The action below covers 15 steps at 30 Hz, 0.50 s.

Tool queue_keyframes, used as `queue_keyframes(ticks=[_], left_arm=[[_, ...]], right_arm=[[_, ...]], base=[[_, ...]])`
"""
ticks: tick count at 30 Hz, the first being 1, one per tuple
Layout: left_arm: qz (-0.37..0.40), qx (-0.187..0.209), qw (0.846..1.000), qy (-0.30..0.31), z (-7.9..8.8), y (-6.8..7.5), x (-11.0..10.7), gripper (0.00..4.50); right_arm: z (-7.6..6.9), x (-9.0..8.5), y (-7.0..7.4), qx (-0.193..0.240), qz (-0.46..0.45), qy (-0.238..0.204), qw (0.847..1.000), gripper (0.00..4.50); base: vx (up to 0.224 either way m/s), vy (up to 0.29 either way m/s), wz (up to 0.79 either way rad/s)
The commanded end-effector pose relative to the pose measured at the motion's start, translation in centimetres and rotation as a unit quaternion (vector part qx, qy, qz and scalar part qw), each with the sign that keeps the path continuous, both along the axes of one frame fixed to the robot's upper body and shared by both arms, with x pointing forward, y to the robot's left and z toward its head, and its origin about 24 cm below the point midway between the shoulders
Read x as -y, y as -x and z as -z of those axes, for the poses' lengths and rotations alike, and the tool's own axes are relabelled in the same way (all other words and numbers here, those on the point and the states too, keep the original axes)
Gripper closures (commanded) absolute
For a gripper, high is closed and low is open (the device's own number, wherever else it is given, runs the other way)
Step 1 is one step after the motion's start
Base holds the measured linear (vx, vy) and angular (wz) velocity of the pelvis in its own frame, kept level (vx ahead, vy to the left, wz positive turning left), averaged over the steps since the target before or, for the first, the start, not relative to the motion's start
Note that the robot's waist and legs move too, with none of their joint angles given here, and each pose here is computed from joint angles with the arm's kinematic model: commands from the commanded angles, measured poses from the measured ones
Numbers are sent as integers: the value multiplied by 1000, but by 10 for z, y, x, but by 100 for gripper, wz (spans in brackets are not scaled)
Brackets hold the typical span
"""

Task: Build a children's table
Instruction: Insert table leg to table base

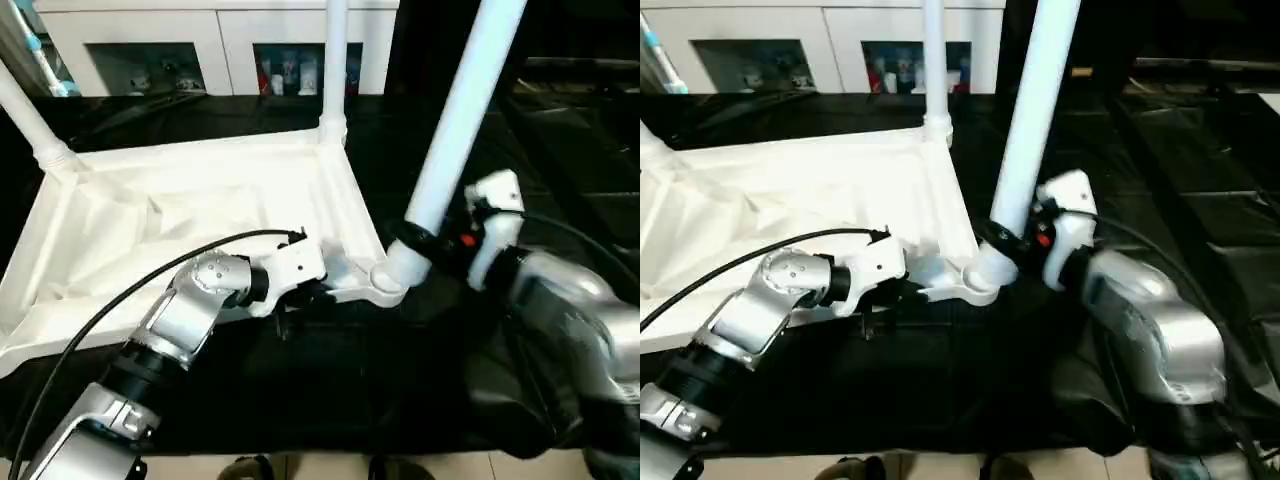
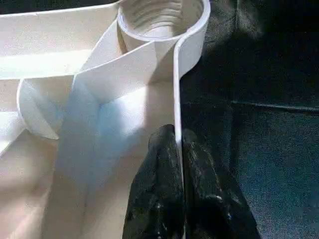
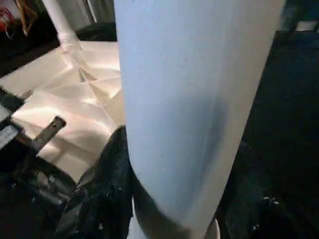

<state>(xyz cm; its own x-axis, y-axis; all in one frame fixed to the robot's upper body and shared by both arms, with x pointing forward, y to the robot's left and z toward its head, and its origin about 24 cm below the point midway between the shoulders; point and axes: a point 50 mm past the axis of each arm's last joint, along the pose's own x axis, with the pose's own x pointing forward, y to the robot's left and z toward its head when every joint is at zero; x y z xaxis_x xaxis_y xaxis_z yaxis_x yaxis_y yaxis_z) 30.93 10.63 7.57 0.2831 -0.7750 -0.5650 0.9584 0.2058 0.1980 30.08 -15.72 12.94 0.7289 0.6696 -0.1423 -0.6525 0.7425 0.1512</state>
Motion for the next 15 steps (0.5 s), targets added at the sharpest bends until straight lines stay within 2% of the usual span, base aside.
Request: queue_keyframes(ticks=[1, 11, 15], left_arm=[[5, -26, 1000, 0, 8, 5, 1, 450], [-16, -29, 999, -11, 10, 3, -5, 450], [-8, -47, 999, -6, 8, 4, -4, 450]], right_arm=[[2, -4, -5, -1, -14, -9, 1000, 264], [14, -9, -9, -31, -35, 1, 999, 264], [18, -8, -10, -35, -41, 21, 998, 264]], base=[[0, 0, 0], [0, 0, 0], [0, 0, 0]])
